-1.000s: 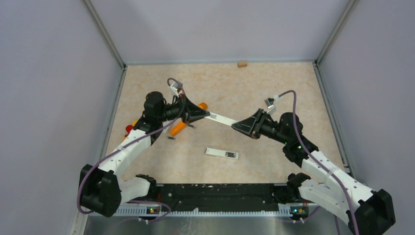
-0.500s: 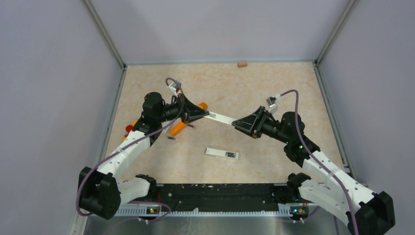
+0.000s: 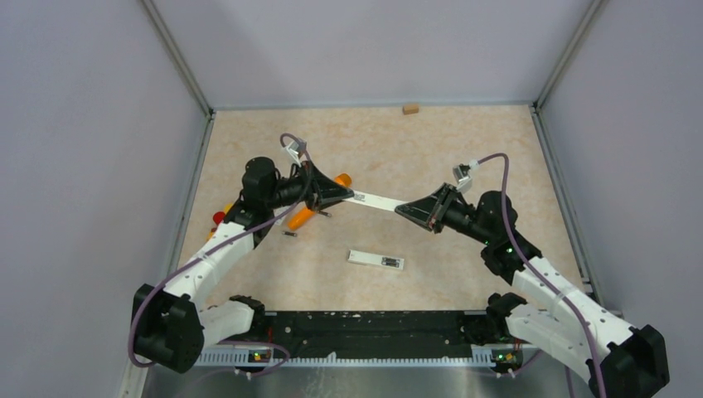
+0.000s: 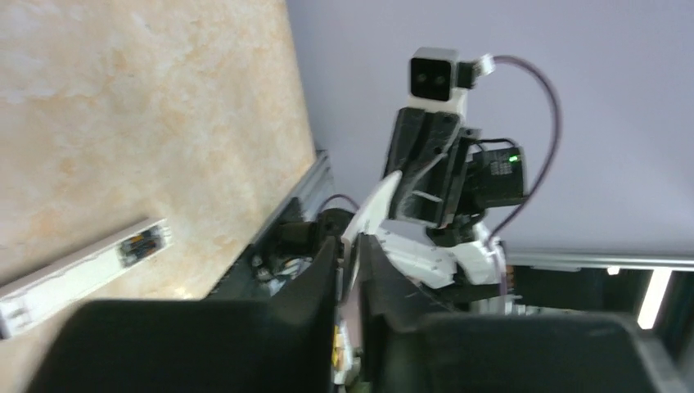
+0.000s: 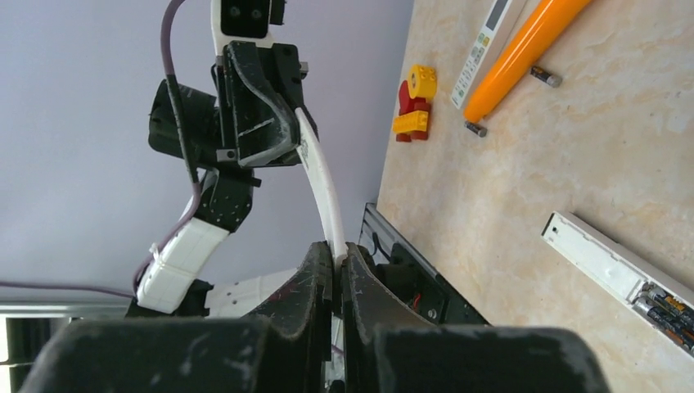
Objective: Load the batteries into the remote control
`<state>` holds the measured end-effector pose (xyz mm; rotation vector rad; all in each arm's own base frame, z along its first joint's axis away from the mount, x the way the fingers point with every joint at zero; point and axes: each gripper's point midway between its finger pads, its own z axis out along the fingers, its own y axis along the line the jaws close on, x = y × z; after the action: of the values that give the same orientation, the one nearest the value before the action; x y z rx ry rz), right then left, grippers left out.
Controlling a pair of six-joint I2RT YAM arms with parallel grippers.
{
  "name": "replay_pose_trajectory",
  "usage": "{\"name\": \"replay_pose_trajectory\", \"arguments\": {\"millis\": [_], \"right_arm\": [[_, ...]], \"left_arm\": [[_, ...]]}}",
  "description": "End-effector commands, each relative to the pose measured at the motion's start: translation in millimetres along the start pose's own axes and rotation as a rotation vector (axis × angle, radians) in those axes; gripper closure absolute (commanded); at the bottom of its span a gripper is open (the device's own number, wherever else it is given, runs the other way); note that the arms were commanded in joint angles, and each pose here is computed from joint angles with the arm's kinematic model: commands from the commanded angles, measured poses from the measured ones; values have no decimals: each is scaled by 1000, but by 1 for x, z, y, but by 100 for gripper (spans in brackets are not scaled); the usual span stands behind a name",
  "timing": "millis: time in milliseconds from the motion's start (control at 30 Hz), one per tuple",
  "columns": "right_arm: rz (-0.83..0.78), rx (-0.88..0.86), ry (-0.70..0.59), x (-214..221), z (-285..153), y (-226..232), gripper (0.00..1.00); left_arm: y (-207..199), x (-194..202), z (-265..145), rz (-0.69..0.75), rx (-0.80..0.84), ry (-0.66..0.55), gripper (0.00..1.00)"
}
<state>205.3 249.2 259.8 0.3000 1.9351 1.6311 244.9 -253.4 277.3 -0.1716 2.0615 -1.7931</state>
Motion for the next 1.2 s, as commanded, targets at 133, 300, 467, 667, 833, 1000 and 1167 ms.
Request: {"name": "replay_pose_trajectory", "arguments": {"millis": [133, 300, 467, 667, 833, 1000, 1167], "right_arm": [[-22, 99, 41, 8, -5, -28, 100], [14, 237, 139, 28, -12, -62, 100], [114, 307, 187, 48, -17, -95, 100], [129, 310, 205, 65, -8, -106, 100], [141, 305, 179, 72, -1, -116, 100], [121, 296, 133, 66, 8, -122, 100], [123, 306, 139, 71, 14, -128, 100]], "left_arm": [[51, 1, -11, 90, -240, -41, 13], [105, 9, -19, 86, -398, -46, 1], [147, 26, -23, 54, -501, -23, 11], [175, 46, -24, 49, -570, -4, 31], [192, 56, -28, 54, -611, -4, 36], [197, 58, -26, 57, -604, -8, 37], [201, 59, -22, 54, -599, 1, 40]]}}
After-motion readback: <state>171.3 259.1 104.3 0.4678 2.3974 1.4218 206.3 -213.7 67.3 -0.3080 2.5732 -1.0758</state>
